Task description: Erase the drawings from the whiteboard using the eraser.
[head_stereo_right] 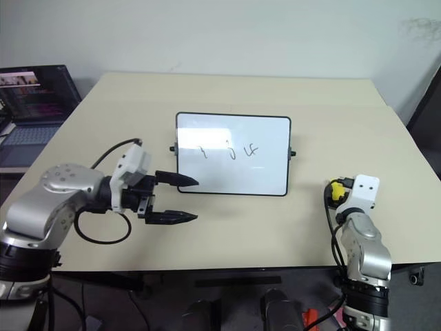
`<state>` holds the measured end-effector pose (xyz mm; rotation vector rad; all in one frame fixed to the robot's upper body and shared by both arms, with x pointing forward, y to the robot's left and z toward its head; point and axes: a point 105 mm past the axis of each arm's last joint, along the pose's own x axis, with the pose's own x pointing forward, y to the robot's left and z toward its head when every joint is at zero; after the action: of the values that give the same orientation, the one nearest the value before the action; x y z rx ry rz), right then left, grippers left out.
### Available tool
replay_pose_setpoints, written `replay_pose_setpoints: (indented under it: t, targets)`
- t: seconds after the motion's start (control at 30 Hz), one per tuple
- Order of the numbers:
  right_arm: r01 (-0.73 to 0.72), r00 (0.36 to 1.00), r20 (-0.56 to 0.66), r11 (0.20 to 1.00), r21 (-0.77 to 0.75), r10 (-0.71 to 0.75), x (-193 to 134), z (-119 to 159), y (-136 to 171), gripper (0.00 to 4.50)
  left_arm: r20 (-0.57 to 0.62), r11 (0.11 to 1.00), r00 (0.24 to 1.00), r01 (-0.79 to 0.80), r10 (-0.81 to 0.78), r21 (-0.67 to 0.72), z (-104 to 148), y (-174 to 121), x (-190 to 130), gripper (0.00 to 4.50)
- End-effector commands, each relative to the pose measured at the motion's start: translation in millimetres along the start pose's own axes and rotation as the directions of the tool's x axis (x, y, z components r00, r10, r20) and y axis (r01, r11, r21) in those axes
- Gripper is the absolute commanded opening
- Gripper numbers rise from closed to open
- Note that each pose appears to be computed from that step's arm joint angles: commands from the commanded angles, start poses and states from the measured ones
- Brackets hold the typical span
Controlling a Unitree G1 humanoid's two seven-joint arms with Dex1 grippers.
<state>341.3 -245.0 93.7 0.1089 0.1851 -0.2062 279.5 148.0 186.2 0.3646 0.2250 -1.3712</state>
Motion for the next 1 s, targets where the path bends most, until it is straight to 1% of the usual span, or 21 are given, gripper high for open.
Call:
replay_pose_setpoints:
  t: [0.03,0.2,0.27,0.5,0.53,1.0]
  targets:
    - [-0.003,0.999,0.054,1.0,0.012,0.003,0.9,14.3,-1.2,4.31,0.019,0.999,1.0,-0.005,0.004,0.051,10.8,0.2,-1.4,4.5]
    - [-0.006,0.999,0.041,1.0,0.013,0.006,3.9,11.6,-0.2,4.31,0.019,0.999,1.0,-0.007,0.006,0.05,10.5,0.1,-1.2,4.5]
    - [-0.008,0.999,0.033,1.0,0.016,0.008,4.7,10.3,0.3,3.84,0.02,0.999,1.0,-0.008,0.007,0.05,10.6,-0.1,-1.1,4.5]
    - [-0.018,1.0,0.007,1.0,0.024,0.018,7.6,7.1,2.2,1.4,0.022,0.999,1.0,-0.013,0.012,0.049,11.1,-0.4,-0.9,4.5]
    - [-0.021,1.0,0.003,1.0,0.023,0.021,7.9,6.8,2.6,1.24,0.022,0.999,1.0,-0.012,0.011,0.049,11.2,-0.5,-0.8,4.5]
    - [-0.062,0.998,0.0,0.998,0.011,0.062,6.0,8.0,8.0,1.22,0.02,0.999,1.0,-0.021,0.02,0.044,11.3,-0.1,-1.0,4.5]
